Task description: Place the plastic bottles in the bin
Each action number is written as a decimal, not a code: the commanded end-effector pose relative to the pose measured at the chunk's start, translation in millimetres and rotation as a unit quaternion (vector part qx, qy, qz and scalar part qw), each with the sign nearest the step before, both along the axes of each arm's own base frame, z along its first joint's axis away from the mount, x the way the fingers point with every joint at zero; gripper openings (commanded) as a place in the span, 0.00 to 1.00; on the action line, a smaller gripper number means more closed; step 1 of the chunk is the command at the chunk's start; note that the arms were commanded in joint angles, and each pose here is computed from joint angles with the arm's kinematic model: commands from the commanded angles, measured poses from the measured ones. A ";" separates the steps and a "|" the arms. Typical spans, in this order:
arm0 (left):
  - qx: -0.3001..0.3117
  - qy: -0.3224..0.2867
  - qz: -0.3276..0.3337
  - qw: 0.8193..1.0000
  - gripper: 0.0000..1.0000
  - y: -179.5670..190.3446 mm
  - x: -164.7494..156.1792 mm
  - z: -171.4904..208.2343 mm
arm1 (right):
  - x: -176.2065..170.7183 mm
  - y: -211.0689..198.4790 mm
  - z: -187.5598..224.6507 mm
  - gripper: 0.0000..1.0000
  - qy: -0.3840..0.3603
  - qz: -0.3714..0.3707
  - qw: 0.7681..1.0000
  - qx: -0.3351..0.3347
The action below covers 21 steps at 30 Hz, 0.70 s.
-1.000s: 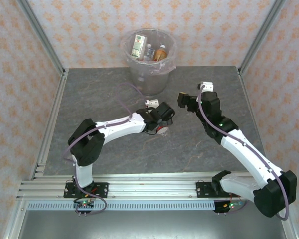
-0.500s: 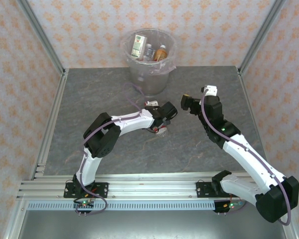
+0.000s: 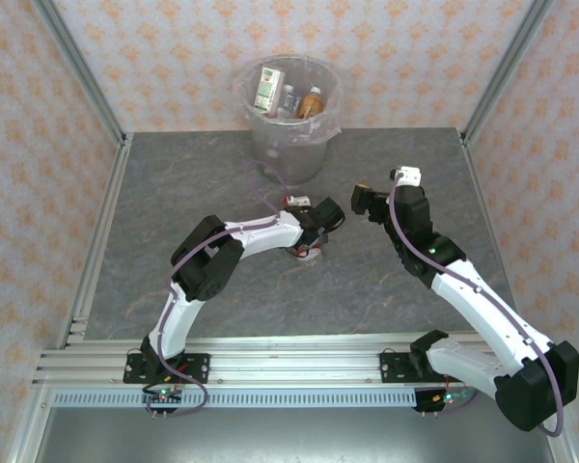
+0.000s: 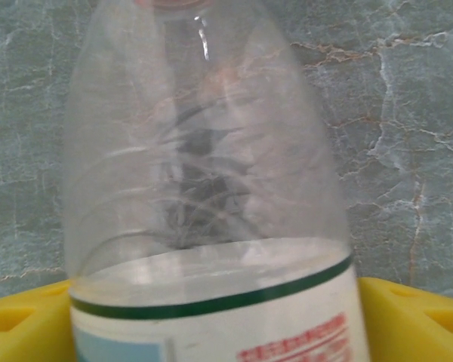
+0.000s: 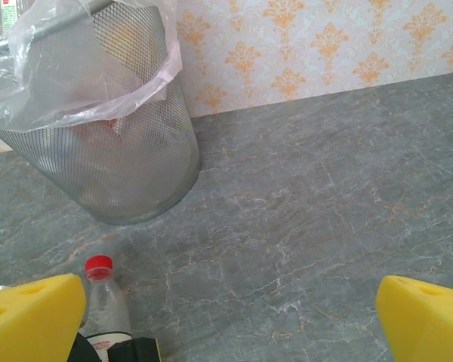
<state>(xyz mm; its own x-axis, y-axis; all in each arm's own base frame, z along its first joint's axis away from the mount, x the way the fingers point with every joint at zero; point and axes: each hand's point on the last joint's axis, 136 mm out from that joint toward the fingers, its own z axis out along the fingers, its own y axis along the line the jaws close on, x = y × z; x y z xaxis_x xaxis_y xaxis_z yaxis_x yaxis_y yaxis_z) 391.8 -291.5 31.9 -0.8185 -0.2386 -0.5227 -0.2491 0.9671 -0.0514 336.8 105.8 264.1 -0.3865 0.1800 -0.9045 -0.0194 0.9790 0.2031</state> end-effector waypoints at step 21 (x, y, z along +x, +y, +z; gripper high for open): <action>-0.052 -0.048 -0.081 0.994 0.59 -13.2 1.4 46.2 | 0.3 -2.8 3.5 0.99 -0.007 -0.005 1.000 -0.014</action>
<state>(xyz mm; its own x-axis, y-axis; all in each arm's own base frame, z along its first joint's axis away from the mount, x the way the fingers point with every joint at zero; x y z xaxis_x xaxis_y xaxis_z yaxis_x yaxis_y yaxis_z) 387.1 -303.1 43.5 -0.8325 -0.1608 -0.5302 -0.1132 0.9861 -0.1214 337.0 104.5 264.2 -0.3842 0.1696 -0.9075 -0.0169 0.9815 0.1906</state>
